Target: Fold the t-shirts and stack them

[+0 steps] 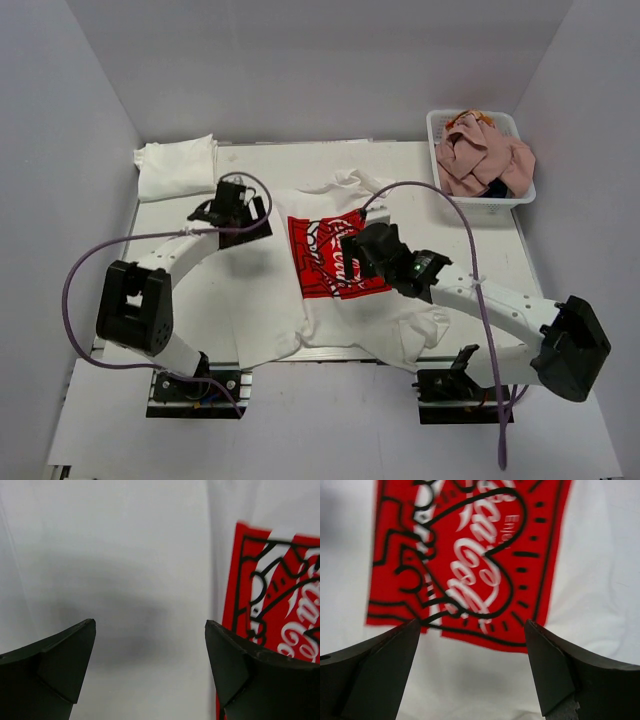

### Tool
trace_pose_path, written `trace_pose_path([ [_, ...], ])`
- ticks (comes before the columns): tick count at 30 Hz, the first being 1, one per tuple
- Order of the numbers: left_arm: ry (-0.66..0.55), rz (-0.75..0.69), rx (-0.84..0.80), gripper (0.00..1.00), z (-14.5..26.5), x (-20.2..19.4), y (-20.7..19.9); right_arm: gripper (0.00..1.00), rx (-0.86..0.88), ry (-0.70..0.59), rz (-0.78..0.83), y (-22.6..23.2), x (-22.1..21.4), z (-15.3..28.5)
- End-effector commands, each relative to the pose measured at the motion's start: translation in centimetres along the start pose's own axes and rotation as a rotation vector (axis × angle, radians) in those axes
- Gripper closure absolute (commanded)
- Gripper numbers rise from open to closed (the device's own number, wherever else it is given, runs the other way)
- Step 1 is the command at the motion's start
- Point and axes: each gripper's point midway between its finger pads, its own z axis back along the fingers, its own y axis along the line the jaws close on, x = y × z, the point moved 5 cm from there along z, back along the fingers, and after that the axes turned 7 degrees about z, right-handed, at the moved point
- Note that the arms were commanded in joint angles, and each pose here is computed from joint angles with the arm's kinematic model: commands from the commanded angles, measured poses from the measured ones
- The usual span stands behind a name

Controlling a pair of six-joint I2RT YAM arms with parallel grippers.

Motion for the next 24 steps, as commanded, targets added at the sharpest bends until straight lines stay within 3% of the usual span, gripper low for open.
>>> trace_pose_path([
  [1, 0.079, 0.064, -0.109, 0.0, 0.2, -4.1, 0.3, 0.1, -0.17, -0.048, -0.101, -4.0, 2.1, -1.4],
  [2, 0.073, 0.076, -0.101, 0.0, 0.3, -4.3, 0.5, 0.1, -0.16, -0.092, -0.138, -4.9, 3.6, -1.8],
  [10, 0.203, 0.031, -0.091, 0.0, -1.6, -7.1, 1.3, 0.1, -0.242, -0.065, -0.322, -11.6, 9.1, -6.2],
  [12, 0.235, 0.056, -0.006, 0.0, -2.6, -7.9, 2.9, 0.1, -0.252, -0.062, -0.361, -13.3, 11.2, -7.8],
  [15, 0.231, 0.079, 0.323, 0.0, -3.3, -8.2, 7.0, 0.1, -0.267, -0.027, -0.366, -14.5, 12.2, -9.6],
  [19, 0.245, 0.079, 0.599, 0.0, -3.3, -8.2, 10.7, 0.1, -0.266, 0.061, -0.346, -15.0, 9.4, -10.1],
  [24, 0.208, 0.143, 0.682, 0.0, -4.3, -4.7, 12.6, 0.1, -0.197, 0.19, -0.336, -13.7, 3.1, -8.7],
])
